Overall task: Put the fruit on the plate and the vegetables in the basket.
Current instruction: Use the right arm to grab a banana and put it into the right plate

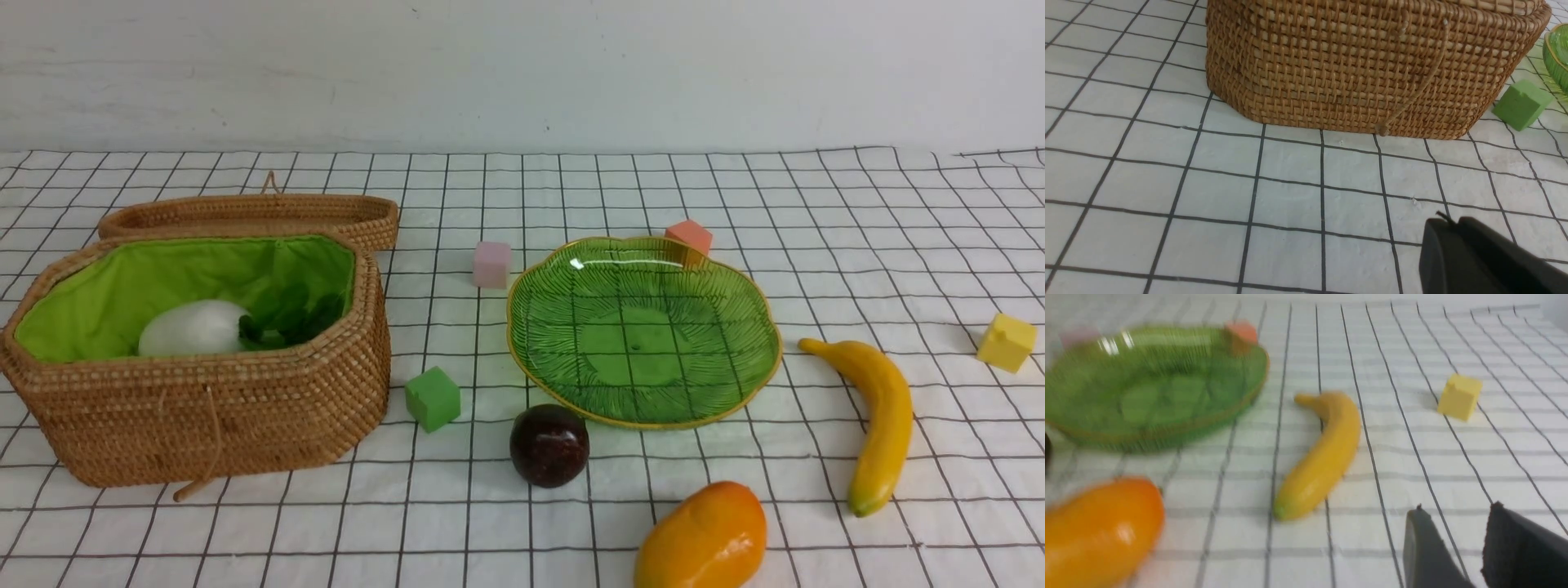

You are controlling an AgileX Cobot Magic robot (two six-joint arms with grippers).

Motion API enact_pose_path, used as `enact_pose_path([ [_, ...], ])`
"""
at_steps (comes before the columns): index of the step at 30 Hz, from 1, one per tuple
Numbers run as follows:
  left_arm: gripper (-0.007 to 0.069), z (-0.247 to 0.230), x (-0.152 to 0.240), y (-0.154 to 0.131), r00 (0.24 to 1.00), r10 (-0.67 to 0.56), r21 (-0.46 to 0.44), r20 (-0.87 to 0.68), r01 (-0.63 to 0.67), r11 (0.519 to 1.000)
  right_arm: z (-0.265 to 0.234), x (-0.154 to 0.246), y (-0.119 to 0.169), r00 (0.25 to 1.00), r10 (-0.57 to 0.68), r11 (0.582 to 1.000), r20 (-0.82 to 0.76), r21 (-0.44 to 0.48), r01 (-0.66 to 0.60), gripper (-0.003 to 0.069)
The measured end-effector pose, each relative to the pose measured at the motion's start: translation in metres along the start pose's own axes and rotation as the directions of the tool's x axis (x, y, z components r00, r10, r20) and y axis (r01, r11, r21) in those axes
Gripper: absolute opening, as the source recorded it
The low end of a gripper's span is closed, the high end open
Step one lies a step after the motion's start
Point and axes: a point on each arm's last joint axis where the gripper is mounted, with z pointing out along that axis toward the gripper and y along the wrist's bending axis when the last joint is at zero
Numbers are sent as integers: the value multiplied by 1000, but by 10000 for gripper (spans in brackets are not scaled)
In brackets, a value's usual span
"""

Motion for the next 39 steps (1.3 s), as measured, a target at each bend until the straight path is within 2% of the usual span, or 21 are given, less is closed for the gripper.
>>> enact_pose_path([
  [3,26,0,0,0,1000,0,0,0,0,1000,-2,-18,1,958,212,977,192,-56,-205,243],
  [5,26,0,0,0,1000,0,0,0,0,1000,-3,-24,1,937,245,970,248,-76,-233,243],
  [6,26,0,0,0,1000,1,0,0,-1,1000,-6,-34,1,892,275,961,359,-114,-250,243],
  [8,26,0,0,0,1000,1,-1,0,-1,1000,-10,-45,1,841,316,949,440,-155,-276,243],
  [10,27,0,0,0,1000,1,-1,0,-1,1000,-16,-70,3,786,381,925,488,-209,-319,243],
  [12,28,0,0,0,1000,1,-1,0,-1,1000,-20,-84,4,767,400,917,502,-228,-328,243],
  [13,29,0,0,0,1000,1,-1,0,-1,1000,-26,-117,7,740,423,906,522,-259,-336,243],
  [14,29,0,0,0,1000,1,-1,0,-1,1000,-27,-121,7,739,425,905,523,-261,-336,243],
  [15,32,0,0,0,1000,1,-1,0,-1,1000,-34,-154,10,738,420,907,529,-269,-324,243],
  [18,38,0,0,0,1000,1,-1,0,-1,1000,-39,-223,18,801,323,945,504,-212,-248,243],
  [21,40,0,0,0,1000,2,-1,0,-2,1000,-23,-265,20,887,212,977,410,-112,-182,243],
  [22,40,0,0,0,1000,2,-1,0,-2,1000,-21,-267,21,892,211,977,400,-108,-183,243],
  [23,41,0,0,0,1000,2,-1,0,-2,1000,-3,-275,20,934,166,986,315,-56,-157,243],
  [24,41,0,0,0,1000,2,-1,0,-2,1000,0,-275,20,940,159,987,303,-48,-151,243],
  [25,43,0,0,0,1000,2,-1,0,-2,1000,27,-271,18,973,135,991,186,-3,-136,243],
  [26,43,0,0,0,1000,2,-1,0,-2,1000,30,-270,18,976,133,991,172,2,-135,243],
  [28,48,0,0,0,1000,2,-1,0,-2,1000,68,-252,16,990,136,989,-21,54,-135,243],
  [31,52,0,0,0,1000,2,-1,0,-2,1000,101,-228,14,962,165,984,-220,108,-144,247],
  [33,57,0,0,0,1000,2,-1,0,-2,1000,129,-203,12,898,209,974,-387,163,-156,262],
  [34,57,0,0,0,1000,2,-1,0,-2,1000,131,-202,12,892,216,973,-398,167,-161,267],
  [39,61,0,0,0,1000,2,-1,0,-2,1000,184,-154,13,729,340,939,-594,256,-229,376],
])
